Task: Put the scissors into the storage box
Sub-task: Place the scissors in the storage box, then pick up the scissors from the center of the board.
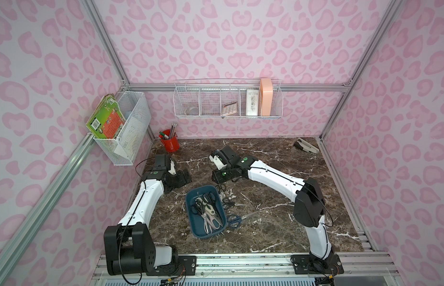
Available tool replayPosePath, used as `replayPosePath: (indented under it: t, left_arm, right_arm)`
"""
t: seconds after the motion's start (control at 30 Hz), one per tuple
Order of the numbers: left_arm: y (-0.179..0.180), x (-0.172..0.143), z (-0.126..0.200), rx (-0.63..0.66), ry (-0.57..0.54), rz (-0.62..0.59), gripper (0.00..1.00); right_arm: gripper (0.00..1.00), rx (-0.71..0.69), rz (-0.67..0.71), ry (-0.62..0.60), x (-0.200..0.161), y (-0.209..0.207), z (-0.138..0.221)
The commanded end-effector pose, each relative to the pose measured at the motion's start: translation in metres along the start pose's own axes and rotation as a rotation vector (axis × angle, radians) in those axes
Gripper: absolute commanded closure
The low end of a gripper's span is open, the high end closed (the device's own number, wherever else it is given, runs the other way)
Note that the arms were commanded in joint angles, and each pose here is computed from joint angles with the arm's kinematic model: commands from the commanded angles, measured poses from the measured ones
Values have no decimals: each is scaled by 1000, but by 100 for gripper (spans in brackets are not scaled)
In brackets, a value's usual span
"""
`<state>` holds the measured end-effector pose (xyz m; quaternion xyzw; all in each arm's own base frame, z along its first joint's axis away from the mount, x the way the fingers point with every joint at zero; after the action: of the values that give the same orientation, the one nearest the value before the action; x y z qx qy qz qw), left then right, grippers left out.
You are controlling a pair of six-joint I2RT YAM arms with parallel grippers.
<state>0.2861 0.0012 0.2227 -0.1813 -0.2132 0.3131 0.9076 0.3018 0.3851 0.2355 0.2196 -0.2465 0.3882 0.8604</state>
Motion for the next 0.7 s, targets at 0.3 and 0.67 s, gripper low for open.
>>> replayPosePath:
  t: [0.3,0.67]
  left_arm:
    - [-10,1,-13,-104,71,13,2]
    - [-10,1,-18,-114,83,11,2]
  right_arm:
    - [64,-131,-68,90,-19,-65,-41]
    - [67,-187,-4,225,-30,-59,-87]
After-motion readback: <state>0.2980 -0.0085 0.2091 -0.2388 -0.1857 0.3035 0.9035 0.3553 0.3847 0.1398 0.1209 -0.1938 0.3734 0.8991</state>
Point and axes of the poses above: each gripper's point midway between its finger pads, its own z axis back along the fingers, its own y axis along the line the jaws close on, x = y × z, the point moved 10 cm from there along z, back along the fingers, and after that the axes turned 14 degrees about z, right-handed, at the moved point
